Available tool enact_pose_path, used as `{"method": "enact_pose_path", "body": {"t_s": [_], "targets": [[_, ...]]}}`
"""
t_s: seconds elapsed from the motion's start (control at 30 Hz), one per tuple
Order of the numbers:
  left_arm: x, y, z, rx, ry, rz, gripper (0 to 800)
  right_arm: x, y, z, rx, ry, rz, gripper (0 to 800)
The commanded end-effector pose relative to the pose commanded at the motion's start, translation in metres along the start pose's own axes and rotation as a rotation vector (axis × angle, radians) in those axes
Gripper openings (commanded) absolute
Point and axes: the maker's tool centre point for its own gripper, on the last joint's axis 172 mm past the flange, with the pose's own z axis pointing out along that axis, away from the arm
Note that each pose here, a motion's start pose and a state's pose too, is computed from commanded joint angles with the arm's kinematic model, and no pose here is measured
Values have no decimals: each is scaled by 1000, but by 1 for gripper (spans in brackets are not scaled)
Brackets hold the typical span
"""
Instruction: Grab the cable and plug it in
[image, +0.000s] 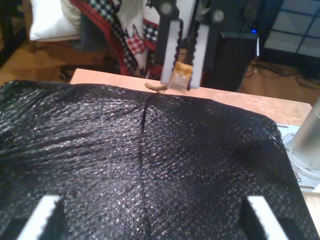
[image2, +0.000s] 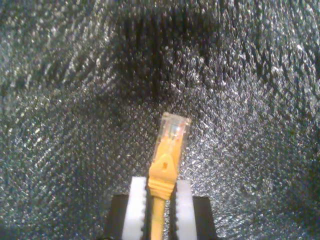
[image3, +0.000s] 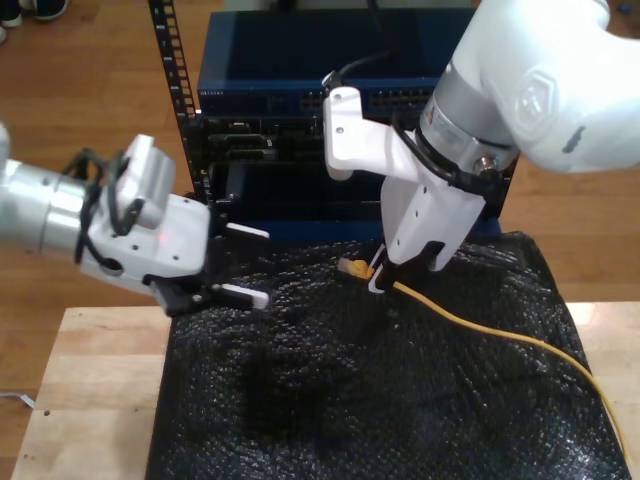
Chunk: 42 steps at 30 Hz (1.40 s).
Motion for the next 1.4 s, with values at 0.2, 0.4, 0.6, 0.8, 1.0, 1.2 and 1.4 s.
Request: {"method": "enact_pose_path", "body": {"t_s": [0.2, 0.4, 0.6, 0.8, 1.0, 1.2, 1.4], "targets": [[23, -2, 6, -1, 38, 21, 800, 0, -1, 0, 5, 0, -2, 4], [29, 0, 7, -5, 58, 29, 800, 4, -4, -1, 16, 15, 3, 4], [32, 5, 7, -17, 62, 40, 799, 12, -8, -9, 46, 77, -10, 4], [36, 13, 14, -49, 67, 65, 798, 10, -8, -14, 73, 76, -10, 4], [39, 15, 15, -52, 66, 80, 795, 9, -14, -6, 150, 51, -9, 4], [49, 24, 24, -81, 54, 116, 776, 8, -12, -3, 159, 46, -9, 4], [53, 29, 31, -100, 50, 125, 759, 8, -7, -7, 147, 49, -4, 4]]}}
